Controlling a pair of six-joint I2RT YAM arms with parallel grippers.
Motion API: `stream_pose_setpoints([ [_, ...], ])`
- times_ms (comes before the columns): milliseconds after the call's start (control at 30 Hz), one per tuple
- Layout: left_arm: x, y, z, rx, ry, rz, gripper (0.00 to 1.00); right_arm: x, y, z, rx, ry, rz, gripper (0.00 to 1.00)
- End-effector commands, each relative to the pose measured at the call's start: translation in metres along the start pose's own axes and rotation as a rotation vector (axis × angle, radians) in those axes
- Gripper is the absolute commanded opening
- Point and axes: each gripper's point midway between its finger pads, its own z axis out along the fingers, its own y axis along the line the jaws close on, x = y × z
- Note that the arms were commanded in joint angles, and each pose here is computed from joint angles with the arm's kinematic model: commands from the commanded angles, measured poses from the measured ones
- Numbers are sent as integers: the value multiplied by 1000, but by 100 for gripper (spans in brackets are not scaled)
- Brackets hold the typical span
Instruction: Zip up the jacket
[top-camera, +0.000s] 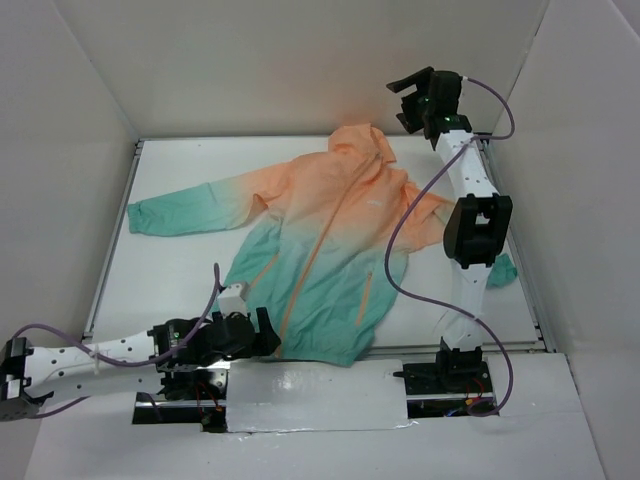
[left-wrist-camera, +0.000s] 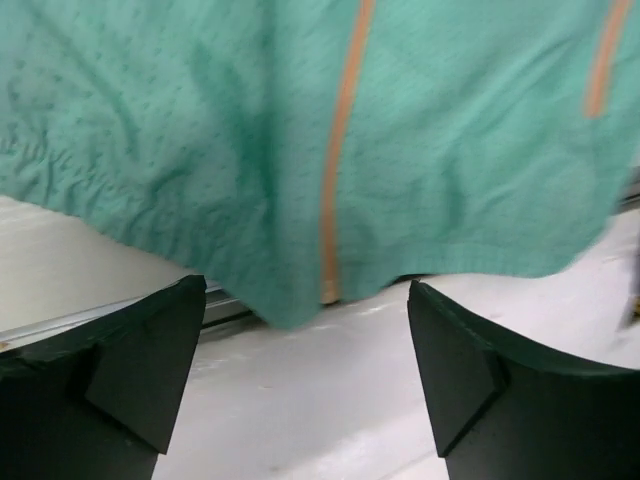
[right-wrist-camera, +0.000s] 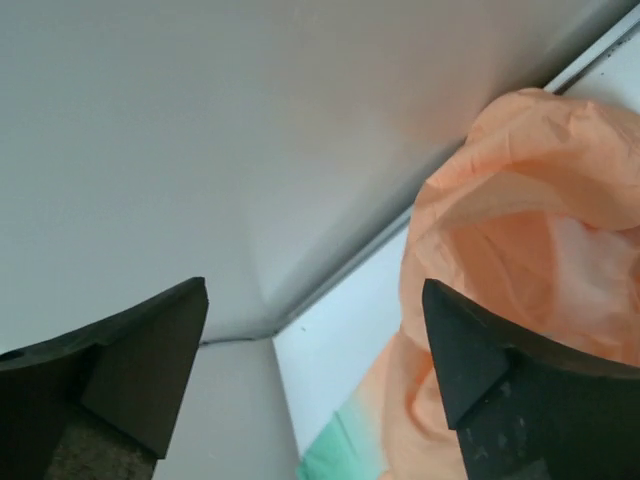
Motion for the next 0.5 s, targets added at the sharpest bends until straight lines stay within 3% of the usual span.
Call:
stream_pose_setpoints([
  [0,-33,-24,-21,35,-90,15,97,-31,57,-29,-133,-110,-90,100],
  [233,-94,-57,-68,58,-248,46,99,-25,84,-89,-106,-108,-283,100],
  [333,-129,-47,-83,-75,-351,54,99,6,94,-132,-97,-46,-452,100],
  [433,-188,-26,-96,-250,-444,42,99,28,116,-212,-156,-49,-597,100],
  [467,-201,-20,-100,-284,-449,44,99,41,100,-204,-121,-15,-626,100],
])
